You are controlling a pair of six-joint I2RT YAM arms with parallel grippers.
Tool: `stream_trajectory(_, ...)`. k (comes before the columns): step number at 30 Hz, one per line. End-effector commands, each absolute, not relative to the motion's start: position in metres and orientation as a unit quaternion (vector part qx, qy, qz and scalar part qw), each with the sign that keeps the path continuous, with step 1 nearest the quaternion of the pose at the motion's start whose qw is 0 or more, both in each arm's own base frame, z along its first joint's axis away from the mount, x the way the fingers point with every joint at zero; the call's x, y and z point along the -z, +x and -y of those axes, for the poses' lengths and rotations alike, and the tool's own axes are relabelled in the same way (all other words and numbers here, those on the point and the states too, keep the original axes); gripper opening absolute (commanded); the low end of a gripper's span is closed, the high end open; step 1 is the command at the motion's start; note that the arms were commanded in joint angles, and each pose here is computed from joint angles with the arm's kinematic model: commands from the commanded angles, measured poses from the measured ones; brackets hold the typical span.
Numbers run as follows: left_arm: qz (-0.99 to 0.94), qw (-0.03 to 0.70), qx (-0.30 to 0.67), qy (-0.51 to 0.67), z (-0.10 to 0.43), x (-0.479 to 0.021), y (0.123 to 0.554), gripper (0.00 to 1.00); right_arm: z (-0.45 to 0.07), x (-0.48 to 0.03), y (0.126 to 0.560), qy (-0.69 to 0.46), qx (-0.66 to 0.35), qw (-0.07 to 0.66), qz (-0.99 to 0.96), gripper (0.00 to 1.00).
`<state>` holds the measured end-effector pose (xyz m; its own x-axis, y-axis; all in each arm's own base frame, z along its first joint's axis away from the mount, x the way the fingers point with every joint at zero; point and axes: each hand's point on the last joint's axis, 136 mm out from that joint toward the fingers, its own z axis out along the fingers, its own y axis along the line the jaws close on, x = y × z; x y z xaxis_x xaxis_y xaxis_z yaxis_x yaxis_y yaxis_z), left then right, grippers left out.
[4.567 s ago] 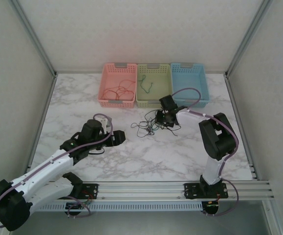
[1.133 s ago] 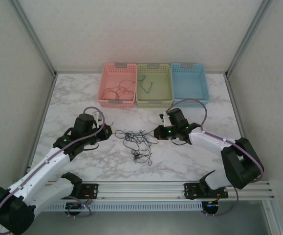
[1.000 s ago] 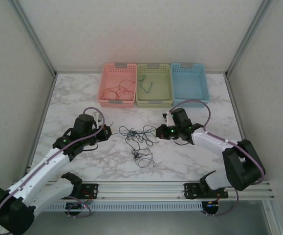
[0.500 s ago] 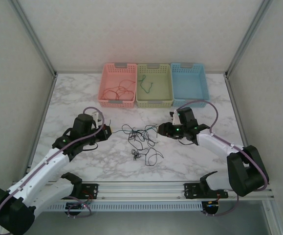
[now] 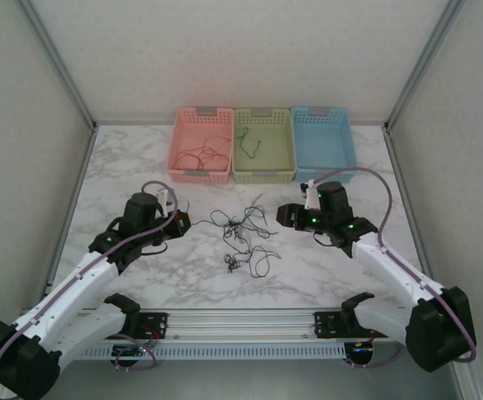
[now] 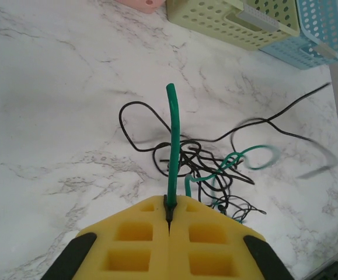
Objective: Untangle the cables
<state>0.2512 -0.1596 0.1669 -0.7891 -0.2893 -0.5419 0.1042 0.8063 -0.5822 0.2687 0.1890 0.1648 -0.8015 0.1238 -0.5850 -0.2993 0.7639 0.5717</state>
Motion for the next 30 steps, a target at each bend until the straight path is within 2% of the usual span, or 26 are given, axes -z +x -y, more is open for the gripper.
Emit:
stream_trajectory(1, -0.895, 0.322, 0.304, -0.060, 0.156, -0.167, 0.252, 0.00, -0.177, -0.166, 0.271, -0.053, -0.303, 0.323, -0.895, 0.06)
stream_trajectory(2, -0.895, 0.321, 0.303, -0.060, 0.156, -0.166, 0.252, 0.00, -0.174, -0.163, 0.272, -0.050, -0.292, 0.323, -0.899, 0.01)
stream_trajectory(3, -0.896, 0.320, 0.303, -0.059, 0.156, -0.166, 0.252, 0.00, -0.173, -0.162, 0.272, -0.050, -0.287, 0.323, -0.901, 0.01)
stream_trajectory(6, -0.894, 0.319, 0.308, -0.059, 0.158, -0.168, 0.252, 0.00, -0.182, -0.168, 0.269, -0.066, -0.312, 0.319, -0.892, 0.08)
stream_trajectory(7, -0.893, 0.320, 0.312, -0.057, 0.159, -0.169, 0.252, 0.00, -0.186, -0.171, 0.267, -0.072, -0.326, 0.318, -0.887, 0.13)
stream_trajectory(10, -0.891, 0.319, 0.318, -0.055, 0.161, -0.172, 0.252, 0.00, -0.199, -0.177, 0.264, -0.088, -0.363, 0.307, -0.876, 0.41)
stream_trajectory(12, -0.890, 0.319, 0.322, -0.054, 0.162, -0.172, 0.252, 0.00, -0.208, -0.171, 0.262, -0.098, -0.376, 0.282, -0.877, 0.49)
stream_trajectory(15, -0.889, 0.318, 0.325, -0.051, 0.164, -0.173, 0.252, 0.00, -0.223, -0.158, 0.256, -0.124, -0.380, 0.243, -0.884, 0.54)
stream_trajectory(20, -0.890, 0.315, 0.326, -0.050, 0.164, -0.171, 0.251, 0.00, -0.242, -0.130, 0.253, -0.152, -0.349, 0.201, -0.902, 0.55)
stream_trajectory(21, -0.890, 0.315, 0.326, -0.050, 0.164, -0.171, 0.250, 0.00, -0.245, -0.125, 0.253, -0.155, -0.344, 0.198, -0.905, 0.54)
stream_trajectory(22, -0.891, 0.313, 0.325, -0.050, 0.164, -0.170, 0.250, 0.00, -0.246, -0.122, 0.255, -0.156, -0.338, 0.196, -0.907, 0.48)
stream_trajectory(26, -0.894, 0.317, 0.311, -0.052, 0.158, -0.171, 0.249, 0.00, -0.240, -0.127, 0.267, -0.144, -0.312, 0.221, -0.913, 0.18)
stream_trajectory(28, -0.904, 0.325, 0.271, -0.063, 0.144, -0.170, 0.249, 0.00, -0.227, -0.137, 0.276, -0.134, -0.281, 0.249, -0.917, 0.03)
stream_trajectory(30, -0.910, 0.337, 0.229, -0.071, 0.127, -0.173, 0.248, 0.00, -0.202, -0.147, 0.289, -0.100, -0.251, 0.273, -0.923, 0.00)
